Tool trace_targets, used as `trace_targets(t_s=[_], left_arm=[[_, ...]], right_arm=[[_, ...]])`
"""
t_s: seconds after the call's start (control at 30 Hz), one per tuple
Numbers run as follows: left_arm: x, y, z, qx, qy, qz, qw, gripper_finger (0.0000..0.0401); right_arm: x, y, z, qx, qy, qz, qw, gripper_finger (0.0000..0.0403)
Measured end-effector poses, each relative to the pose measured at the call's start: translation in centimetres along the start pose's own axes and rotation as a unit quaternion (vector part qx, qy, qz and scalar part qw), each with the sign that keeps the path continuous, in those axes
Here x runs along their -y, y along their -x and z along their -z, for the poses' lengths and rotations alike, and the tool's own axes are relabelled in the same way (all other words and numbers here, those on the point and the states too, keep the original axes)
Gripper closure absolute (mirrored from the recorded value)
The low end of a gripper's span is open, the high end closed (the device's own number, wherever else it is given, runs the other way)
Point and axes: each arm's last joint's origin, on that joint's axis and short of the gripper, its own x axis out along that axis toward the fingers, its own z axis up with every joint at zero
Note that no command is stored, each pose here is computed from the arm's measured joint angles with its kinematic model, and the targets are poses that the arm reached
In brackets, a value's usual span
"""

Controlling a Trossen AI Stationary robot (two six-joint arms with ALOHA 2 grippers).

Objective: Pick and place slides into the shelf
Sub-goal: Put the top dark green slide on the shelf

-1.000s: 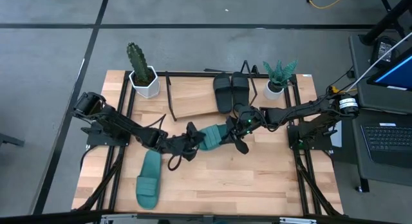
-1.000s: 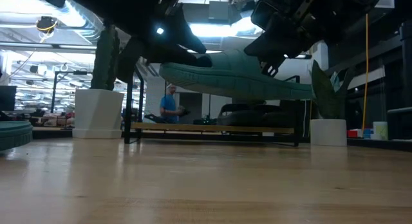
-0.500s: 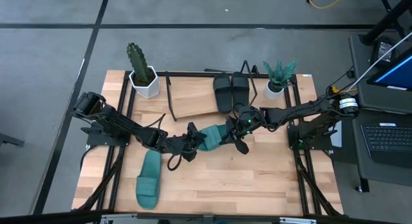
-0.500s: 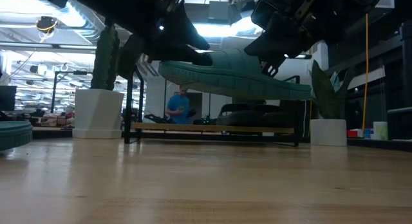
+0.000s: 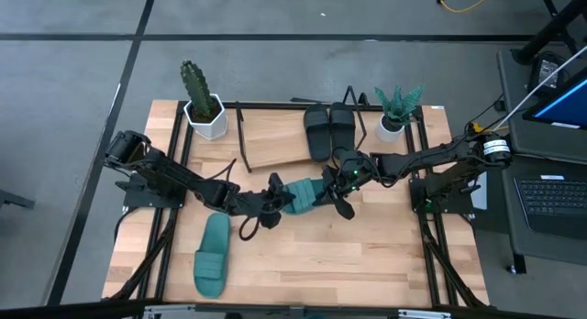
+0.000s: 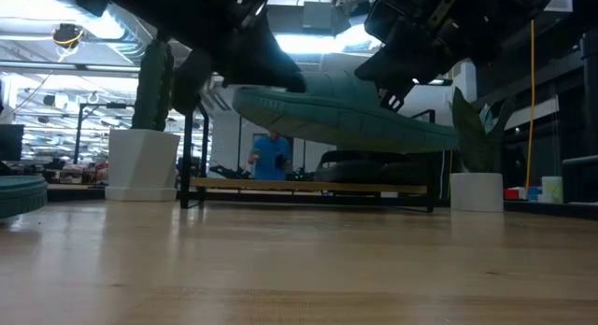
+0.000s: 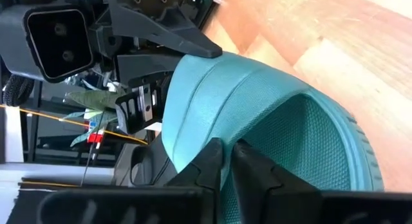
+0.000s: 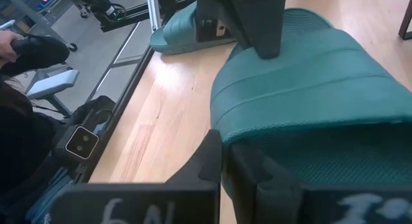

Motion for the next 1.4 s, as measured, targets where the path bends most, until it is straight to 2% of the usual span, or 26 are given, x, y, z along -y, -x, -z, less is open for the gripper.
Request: trace_targets(t_s=[0.13,0.4,0.57,0.83,1.0,1.4], left_arm=[[0.0,0.0,0.0,-0.001,0.008,-0.001,1.000,0.0394],[0.0,0.1,-0.1,-0.007,0.026,-0.011,1.000,0.0399],[0.1,0.3,-0.3,-0.025,0.021,-0.030,0.999,0.0399],[0.5,0.8,-0.2,-0.072,0.005,-0.055,0.996,0.0400],[0.9,1.2,-0.5,-0.092,-0.004,-0.072,0.993,0.0401],[1.4,2.6,-1.0,-0.168,-0.025,-0.148,0.974,0.0401]], right_arm=[[0.0,0.0,0.0,0.000,0.002,0.000,1.000,0.0391],[-0.1,0.0,0.0,0.000,0.010,-0.011,1.000,0.0386],[0.0,0.0,0.0,-0.001,-0.016,-0.011,1.000,0.0348],[0.1,0.2,-0.1,-0.001,-0.006,-0.010,1.000,0.0280],[0.9,0.5,0.2,-0.017,-0.019,0.001,1.000,0.0254],[2.9,1.5,-0.1,-0.008,-0.014,0.034,0.999,0.0251]])
